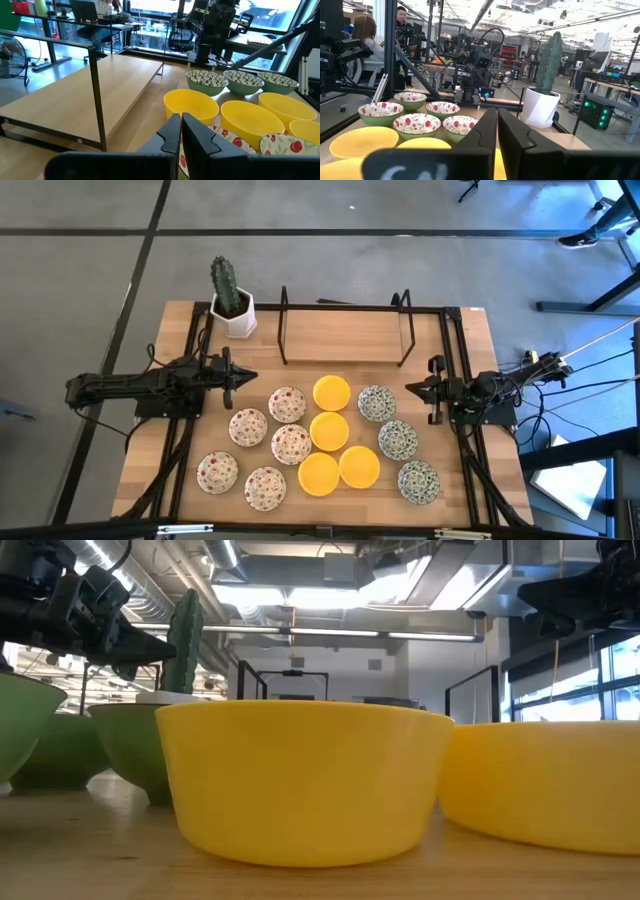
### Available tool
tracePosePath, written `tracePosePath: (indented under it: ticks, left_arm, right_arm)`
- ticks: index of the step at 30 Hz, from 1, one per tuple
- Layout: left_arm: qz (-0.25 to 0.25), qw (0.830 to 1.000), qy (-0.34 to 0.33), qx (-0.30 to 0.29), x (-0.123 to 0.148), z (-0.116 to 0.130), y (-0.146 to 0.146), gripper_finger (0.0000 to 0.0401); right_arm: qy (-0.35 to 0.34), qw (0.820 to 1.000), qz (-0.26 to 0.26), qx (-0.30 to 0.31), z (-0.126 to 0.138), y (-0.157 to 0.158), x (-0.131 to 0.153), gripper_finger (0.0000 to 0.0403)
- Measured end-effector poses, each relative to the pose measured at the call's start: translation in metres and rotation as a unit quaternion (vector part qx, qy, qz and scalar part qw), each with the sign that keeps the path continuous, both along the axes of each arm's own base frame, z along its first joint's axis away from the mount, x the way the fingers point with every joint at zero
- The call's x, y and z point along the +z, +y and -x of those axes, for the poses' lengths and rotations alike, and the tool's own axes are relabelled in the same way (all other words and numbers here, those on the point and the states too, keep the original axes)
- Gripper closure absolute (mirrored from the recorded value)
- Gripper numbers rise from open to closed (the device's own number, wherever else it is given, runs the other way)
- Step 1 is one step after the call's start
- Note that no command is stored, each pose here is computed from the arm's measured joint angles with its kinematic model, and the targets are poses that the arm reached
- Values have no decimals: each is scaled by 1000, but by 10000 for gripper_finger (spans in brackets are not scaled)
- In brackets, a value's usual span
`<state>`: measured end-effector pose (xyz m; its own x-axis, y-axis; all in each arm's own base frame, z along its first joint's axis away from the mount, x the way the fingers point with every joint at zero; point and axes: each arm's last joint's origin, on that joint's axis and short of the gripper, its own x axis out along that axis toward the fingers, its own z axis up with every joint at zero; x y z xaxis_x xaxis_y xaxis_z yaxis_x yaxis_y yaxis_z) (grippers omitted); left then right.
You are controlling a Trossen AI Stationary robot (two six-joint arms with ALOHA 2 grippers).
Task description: Pick & Place Mini bowls
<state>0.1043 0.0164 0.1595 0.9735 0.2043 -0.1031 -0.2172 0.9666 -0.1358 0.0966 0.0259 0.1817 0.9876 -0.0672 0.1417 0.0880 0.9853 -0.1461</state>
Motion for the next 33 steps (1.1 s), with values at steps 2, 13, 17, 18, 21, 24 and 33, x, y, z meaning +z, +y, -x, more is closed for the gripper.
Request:
tracePosePath:
  ticks: [2, 13, 17, 18, 21, 24, 33]
  left_arm:
    - [0, 1000, 0, 0, 0, 0, 0, 390]
    - [-7, 1000, 1, -1, 0, 0, 0, 389]
    - [-8, 1000, 2, -1, 0, 0, 0, 390]
    - [-8, 1000, 2, -1, 0, 0, 0, 390]
    - [-8, 1000, 2, -1, 0, 0, 0, 391]
    - [-8, 1000, 2, -1, 0, 0, 0, 388]
    - [-10, 1000, -3, 6, 1, 0, 0, 392]
  right_arm:
    - [0, 1000, 0, 0, 0, 0, 0, 384]
    - [0, 1000, 0, 0, 0, 0, 0, 384]
    - [0, 1000, 0, 0, 0, 0, 0, 384]
    - [0, 1000, 0, 0, 0, 0, 0, 384]
    - [0, 1000, 0, 0, 0, 0, 0, 384]
    - [0, 1000, 0, 0, 0, 0, 0, 384]
    - [0, 1000, -1, 0, 0, 0, 0, 384]
